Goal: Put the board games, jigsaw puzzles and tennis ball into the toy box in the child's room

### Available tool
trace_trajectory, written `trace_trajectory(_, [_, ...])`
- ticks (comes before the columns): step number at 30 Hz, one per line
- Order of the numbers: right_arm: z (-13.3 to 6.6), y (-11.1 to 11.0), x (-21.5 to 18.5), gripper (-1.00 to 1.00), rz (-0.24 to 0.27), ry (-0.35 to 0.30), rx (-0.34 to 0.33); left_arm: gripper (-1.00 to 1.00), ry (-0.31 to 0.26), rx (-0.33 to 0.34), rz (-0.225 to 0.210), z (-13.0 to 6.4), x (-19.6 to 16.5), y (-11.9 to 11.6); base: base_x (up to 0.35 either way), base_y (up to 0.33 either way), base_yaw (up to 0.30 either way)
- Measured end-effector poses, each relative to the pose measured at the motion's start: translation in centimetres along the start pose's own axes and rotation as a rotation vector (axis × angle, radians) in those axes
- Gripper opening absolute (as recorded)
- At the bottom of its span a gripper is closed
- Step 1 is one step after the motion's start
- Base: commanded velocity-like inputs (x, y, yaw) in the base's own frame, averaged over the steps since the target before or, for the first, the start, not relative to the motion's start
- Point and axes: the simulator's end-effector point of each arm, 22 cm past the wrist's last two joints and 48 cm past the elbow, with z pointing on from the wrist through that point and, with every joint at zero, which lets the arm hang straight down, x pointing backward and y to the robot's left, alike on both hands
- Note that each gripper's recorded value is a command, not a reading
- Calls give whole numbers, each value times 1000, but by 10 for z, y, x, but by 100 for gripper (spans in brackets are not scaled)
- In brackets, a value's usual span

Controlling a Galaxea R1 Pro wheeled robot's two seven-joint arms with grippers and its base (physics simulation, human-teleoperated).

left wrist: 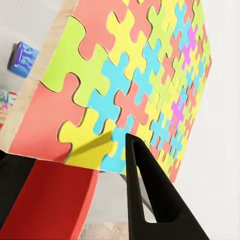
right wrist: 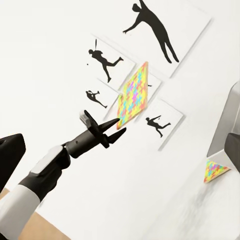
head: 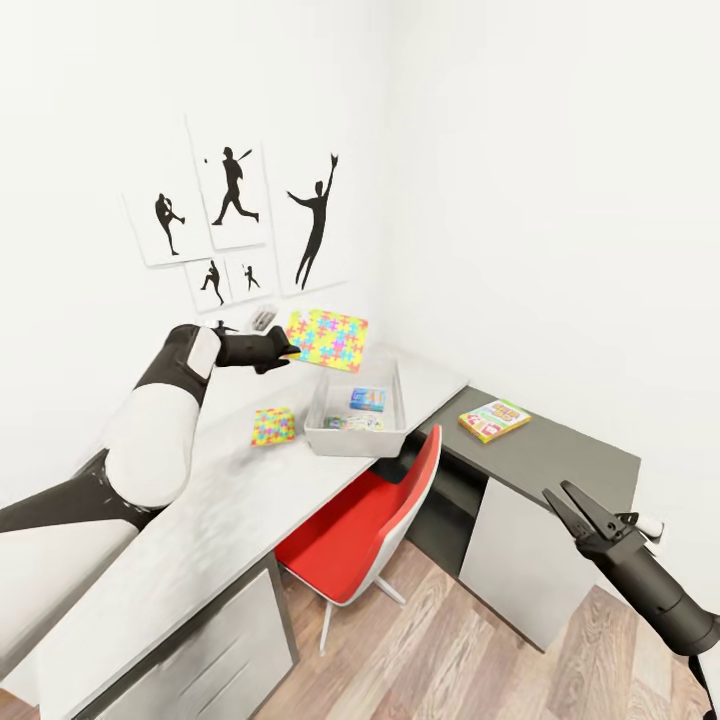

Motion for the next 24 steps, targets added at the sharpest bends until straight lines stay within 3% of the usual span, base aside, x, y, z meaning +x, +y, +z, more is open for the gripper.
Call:
trace_trajectory(8, [0, 5, -1, 100, -4, -2, -15, -100, -4, -1, 8, -1, -1, -4, 23, -214, -26])
trace_trajectory(20, [7, 8, 6, 100, -10, 13, -26, -100, -30, -7, 19, -1, -5, -1, 31, -44, -2])
trace_trajectory(24, [11, 9, 12, 100, -4, 28, -31, -100, -47, -40, 24, 0, -6, 8, 202, -148, 0])
